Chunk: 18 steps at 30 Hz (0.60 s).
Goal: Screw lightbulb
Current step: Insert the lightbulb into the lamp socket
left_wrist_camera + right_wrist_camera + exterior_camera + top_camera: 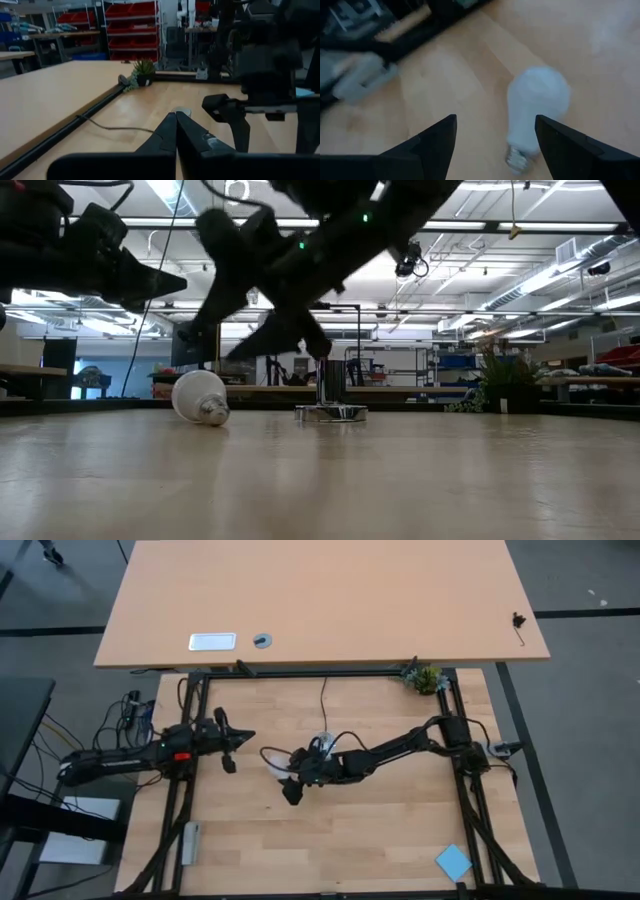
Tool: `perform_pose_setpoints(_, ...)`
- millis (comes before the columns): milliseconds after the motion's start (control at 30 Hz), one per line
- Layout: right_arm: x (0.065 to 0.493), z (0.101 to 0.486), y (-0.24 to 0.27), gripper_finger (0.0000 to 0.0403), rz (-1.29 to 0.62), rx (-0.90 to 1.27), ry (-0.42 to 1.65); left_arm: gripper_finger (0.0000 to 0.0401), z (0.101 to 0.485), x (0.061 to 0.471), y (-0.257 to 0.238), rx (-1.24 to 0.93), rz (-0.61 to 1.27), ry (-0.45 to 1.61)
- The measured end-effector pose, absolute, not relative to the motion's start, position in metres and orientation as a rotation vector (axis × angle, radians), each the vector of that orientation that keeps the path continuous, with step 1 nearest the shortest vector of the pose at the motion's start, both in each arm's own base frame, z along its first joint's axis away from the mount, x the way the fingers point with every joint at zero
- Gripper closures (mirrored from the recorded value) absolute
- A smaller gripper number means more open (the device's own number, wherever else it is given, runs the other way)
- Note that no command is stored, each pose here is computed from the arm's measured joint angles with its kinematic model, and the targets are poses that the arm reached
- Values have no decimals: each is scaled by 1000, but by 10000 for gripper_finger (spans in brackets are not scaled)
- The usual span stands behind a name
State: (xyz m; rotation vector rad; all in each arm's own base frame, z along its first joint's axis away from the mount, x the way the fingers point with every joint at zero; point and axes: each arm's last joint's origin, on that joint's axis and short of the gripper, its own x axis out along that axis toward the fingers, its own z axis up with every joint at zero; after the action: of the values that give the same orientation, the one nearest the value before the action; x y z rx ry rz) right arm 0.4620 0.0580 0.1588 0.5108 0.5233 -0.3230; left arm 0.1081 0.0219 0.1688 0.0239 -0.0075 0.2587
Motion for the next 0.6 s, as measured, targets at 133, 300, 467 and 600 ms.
perform_pose_setpoints(133, 466, 147, 59, 126, -323, 532, 509, 398, 169, 110, 22, 13, 258, -13)
perform_pose_setpoints(300, 465, 143, 58, 126, -341, 525, 532, 374, 168, 112, 23, -7, 258, 5)
perform_pose_setpoints(467, 466, 145, 58, 129, -337, 522, 512, 341, 165, 115, 23, -13, 246, 33)
perform_pose_setpoints(600, 467, 137, 58, 131, -344, 516, 524, 321, 164, 117, 22, -42, 205, 41)
